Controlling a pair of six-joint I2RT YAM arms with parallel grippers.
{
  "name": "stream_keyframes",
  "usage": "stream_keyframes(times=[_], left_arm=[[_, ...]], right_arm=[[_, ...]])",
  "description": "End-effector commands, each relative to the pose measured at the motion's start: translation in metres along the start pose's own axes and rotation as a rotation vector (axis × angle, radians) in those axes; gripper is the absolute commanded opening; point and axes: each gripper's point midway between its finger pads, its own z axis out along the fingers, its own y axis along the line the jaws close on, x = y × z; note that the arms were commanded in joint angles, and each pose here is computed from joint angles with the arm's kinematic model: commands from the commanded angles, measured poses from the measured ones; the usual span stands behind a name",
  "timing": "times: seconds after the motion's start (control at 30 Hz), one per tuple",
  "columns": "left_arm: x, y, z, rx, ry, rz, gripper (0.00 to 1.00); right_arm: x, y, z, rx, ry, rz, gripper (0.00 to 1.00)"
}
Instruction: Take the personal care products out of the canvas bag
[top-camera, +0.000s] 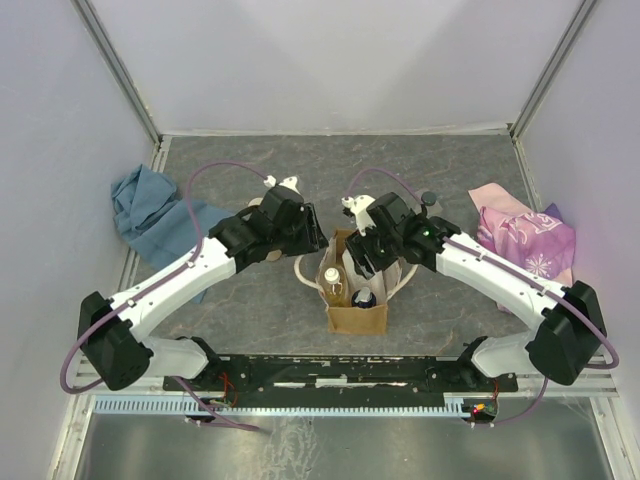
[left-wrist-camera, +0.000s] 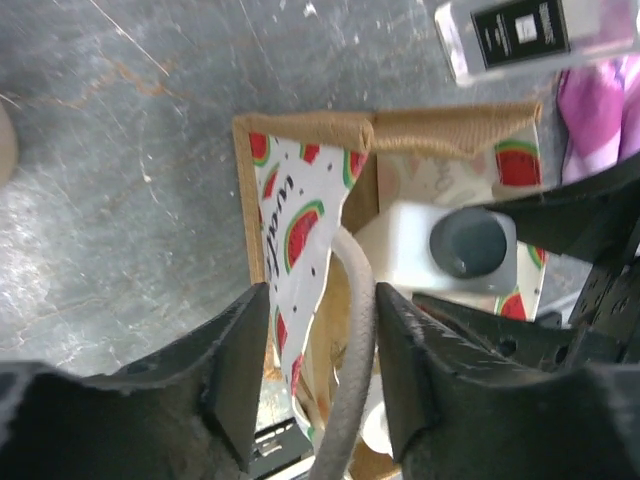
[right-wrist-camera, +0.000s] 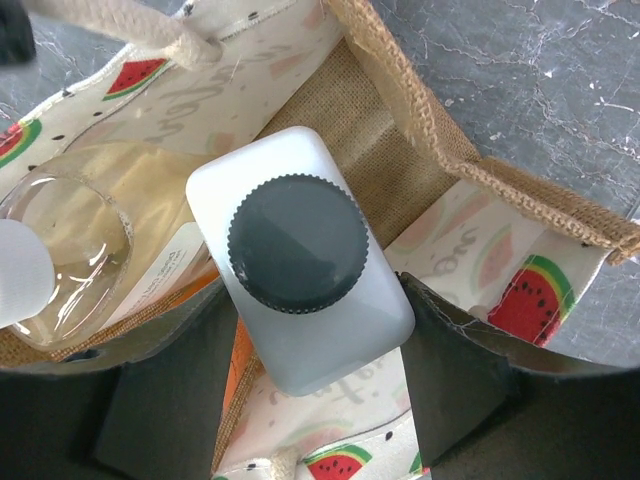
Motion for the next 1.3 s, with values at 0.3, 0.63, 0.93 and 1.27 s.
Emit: stream_keyframes(times=[0.3,0.63,0.93,1.27], left_arm=[[-0.016,-0.026,-0.027,0.056,-0.051,-0.035,0.03],[-0.033,-0.031,-0.028,0.026,-0.081,-0.007,0.03],[-0.026,-0.033,-0.020,0.031,-0.043,-0.016,0.03],[-0.029,-0.033,-0.022,0.015,-0.044,-0.008,0.03]], right_arm=[[-0.024,0.026,-0.008,-0.135,-0.070,-0.034,0.67],[0.000,0.049,-0.024,-0.274,-0.022,-0.042,0.77],[-0.010,0.068,0.017,-0.403,0.021,-0.081,0.76],[-0.041,0.064,-0.008,-0.357,-0.065,-0.128,0.43]])
